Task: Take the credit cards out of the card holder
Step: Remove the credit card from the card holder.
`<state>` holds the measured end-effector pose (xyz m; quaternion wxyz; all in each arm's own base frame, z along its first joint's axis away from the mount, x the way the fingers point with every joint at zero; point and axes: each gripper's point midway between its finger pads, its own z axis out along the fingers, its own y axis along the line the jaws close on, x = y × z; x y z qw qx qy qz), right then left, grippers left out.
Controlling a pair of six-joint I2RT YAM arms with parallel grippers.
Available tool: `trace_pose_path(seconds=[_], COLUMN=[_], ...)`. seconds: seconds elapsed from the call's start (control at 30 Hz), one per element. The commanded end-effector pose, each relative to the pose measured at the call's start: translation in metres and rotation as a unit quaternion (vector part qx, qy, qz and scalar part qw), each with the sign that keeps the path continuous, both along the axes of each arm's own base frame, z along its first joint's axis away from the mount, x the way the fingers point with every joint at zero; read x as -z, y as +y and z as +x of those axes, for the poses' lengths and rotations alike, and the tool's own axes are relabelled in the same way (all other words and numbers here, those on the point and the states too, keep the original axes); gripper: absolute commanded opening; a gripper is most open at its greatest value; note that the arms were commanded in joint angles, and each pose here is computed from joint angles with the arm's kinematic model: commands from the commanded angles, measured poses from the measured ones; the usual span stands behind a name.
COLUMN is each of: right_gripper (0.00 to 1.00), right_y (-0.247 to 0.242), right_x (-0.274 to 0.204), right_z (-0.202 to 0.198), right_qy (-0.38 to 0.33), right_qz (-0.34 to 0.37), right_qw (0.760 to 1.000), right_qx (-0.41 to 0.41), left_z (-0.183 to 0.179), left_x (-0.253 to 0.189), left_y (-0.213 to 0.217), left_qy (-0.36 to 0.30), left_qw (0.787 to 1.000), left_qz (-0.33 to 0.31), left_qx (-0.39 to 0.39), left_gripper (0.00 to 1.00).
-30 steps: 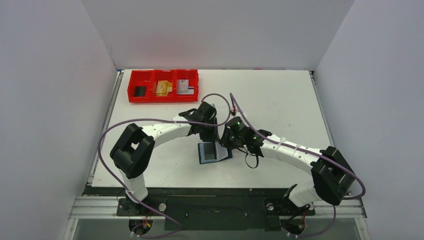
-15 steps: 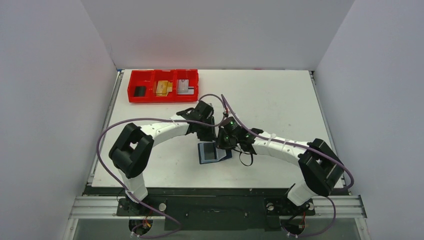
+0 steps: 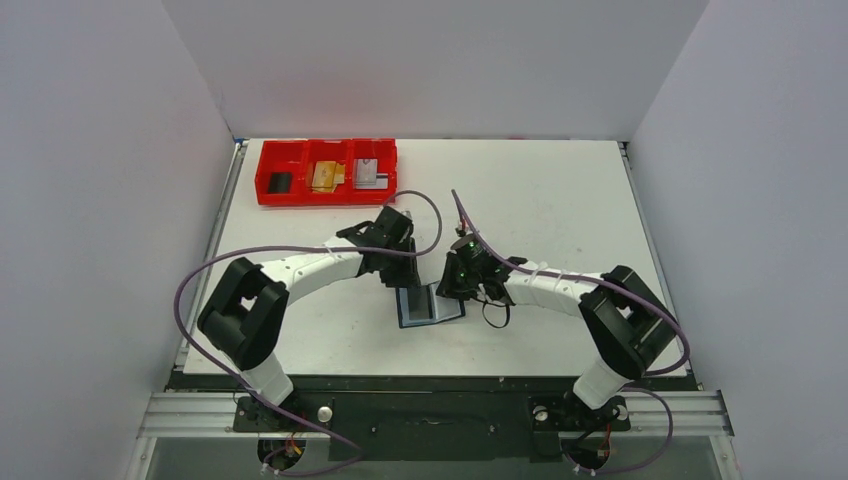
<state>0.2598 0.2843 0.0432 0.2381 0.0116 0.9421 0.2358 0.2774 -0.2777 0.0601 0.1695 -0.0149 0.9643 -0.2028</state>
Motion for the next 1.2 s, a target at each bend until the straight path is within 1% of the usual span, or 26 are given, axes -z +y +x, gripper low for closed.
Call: trace_pose_path(seconds=[0.0, 0.17, 0.37, 0.5, 0.6, 0.67, 0.97, 1.17], right_gripper=[0.13, 0.14, 0.14, 0.15, 0.15, 0.15, 0.16, 0.20], right_y=[0.010, 0.011, 0.015, 0.013, 0.009, 0.007, 0.006, 0.006], right_x=[0.004, 0.013, 0.015, 0.018, 0.020, 0.020, 0.020, 0.014], right_z=[0.004, 0.003, 0.003, 0.003, 0.003, 0.003, 0.004, 0.004], right_qy=[0.004, 0.016, 0.024, 0.029, 0.033, 0.033, 0.035, 0.031], right_qz=[0.045, 0.065, 0.081, 0.086, 0.088, 0.091, 0.107, 0.135], right_qw=[0.999, 0.998, 0.996, 0.996, 0.996, 0.995, 0.993, 0.990], right_qx=[-0.003, 0.000, -0.001, 0.003, 0.009, 0.012, 0.018, 0.024], left_z=[-0.005, -0.014, -0.015, -0.015, -0.015, -0.015, -0.015, -0.017], left_x=[-0.007, 0.004, 0.010, 0.016, 0.020, 0.022, 0.027, 0.034], left_y=[0.010, 0.017, 0.019, 0.019, 0.020, 0.021, 0.026, 0.027], left_qy=[-0.017, -0.006, -0.002, 0.000, 0.005, 0.007, 0.011, 0.018], left_qw=[1.000, 1.000, 1.000, 1.000, 1.000, 1.000, 0.999, 0.998], left_qz=[0.000, 0.006, 0.011, 0.013, 0.018, 0.022, 0.036, 0.042], left_qx=[0.001, -0.004, -0.009, -0.012, -0.018, -0.021, -0.032, -0.031], left_gripper=[0.26, 0.23, 0.19, 0.13, 0.06, 0.03, 0.00, 0.00])
